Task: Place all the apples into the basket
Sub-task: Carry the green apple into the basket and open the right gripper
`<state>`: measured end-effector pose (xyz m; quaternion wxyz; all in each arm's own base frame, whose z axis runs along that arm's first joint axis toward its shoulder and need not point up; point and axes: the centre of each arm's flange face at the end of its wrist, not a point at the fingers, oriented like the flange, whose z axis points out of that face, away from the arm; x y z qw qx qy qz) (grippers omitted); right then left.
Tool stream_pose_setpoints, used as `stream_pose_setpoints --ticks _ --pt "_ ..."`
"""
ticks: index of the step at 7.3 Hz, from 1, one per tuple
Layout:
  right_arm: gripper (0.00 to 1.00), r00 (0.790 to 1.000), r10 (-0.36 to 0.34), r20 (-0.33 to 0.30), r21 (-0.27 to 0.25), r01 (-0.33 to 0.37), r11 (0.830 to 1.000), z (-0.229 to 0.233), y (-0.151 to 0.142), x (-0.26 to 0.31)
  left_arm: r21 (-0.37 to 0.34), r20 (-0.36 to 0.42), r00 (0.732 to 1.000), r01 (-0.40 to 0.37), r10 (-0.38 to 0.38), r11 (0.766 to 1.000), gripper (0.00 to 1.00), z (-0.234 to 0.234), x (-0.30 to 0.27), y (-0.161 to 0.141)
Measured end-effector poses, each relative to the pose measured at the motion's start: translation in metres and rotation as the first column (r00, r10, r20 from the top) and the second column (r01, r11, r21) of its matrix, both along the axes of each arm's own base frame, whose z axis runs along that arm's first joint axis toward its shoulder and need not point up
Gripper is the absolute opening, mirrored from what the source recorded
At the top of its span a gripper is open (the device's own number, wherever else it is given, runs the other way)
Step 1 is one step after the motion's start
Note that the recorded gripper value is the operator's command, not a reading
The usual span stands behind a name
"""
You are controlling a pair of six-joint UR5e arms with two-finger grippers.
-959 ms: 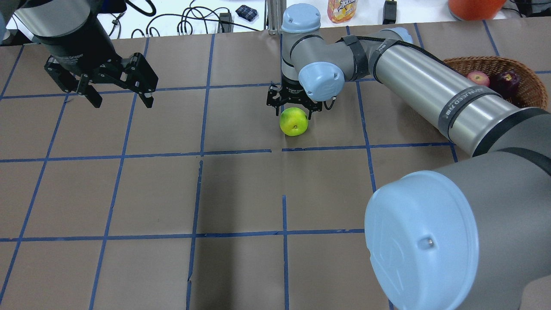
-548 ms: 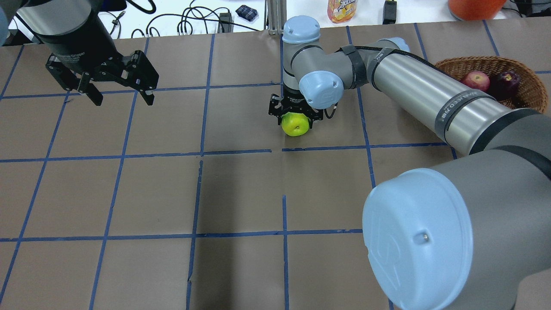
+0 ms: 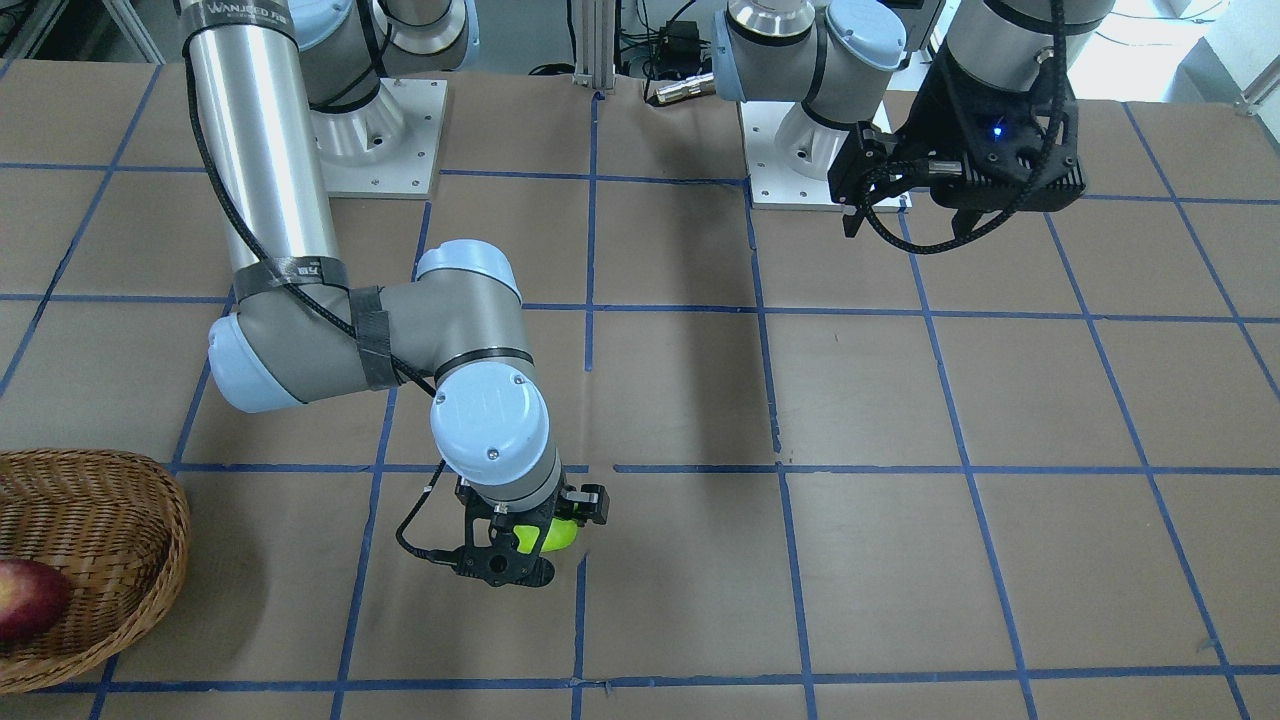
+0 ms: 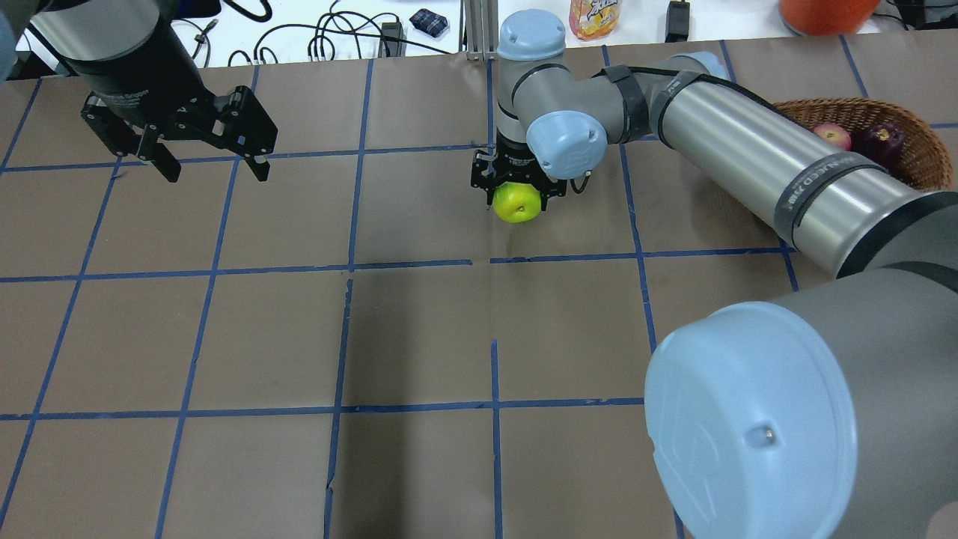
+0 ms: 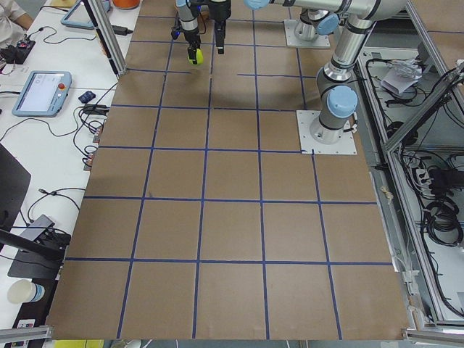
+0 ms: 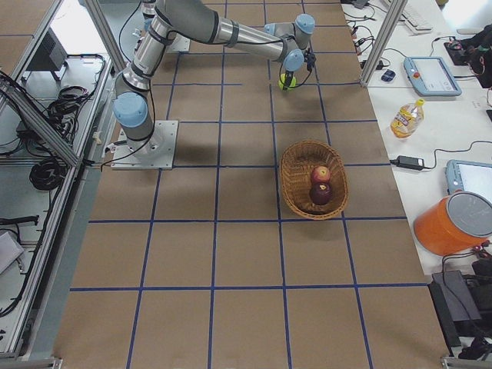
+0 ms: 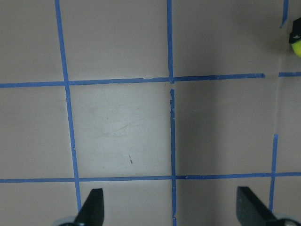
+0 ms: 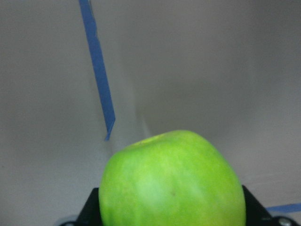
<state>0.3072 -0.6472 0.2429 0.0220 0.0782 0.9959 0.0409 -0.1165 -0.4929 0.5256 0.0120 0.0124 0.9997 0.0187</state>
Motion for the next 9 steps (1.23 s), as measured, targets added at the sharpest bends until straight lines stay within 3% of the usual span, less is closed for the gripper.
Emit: stream_pose_setpoints --ticks 3,4,6,9 --pt "0.0 0.995 -0.072 -0.062 -0.037 0.07 0.997 0.093 -0.035 -0.156 -0.002 -0.001 1.0 0.0 0.0 1.0 1.0 0.0 0.0 0.0" --pt "0.0 0.993 -0.06 -0.099 -0.046 0.056 0.997 0.105 -0.042 -0.215 -0.003 -0.002 1.0 0.0 0.0 1.0 1.0 0.0 0.0 0.0" --pt "0.0 0.991 -0.015 -0.136 -0.034 0.01 0.999 0.105 -0.047 -0.333 -0.004 -0.002 1.0 0.0 0.0 1.0 1.0 0.0 0.0 -0.001" --pt "0.0 0.99 -0.019 -0.14 -0.025 0.016 1.0 0.063 -0.058 -0.4 -0.008 -0.003 1.0 0.0 0.0 1.0 1.0 0.001 0.0 -0.001"
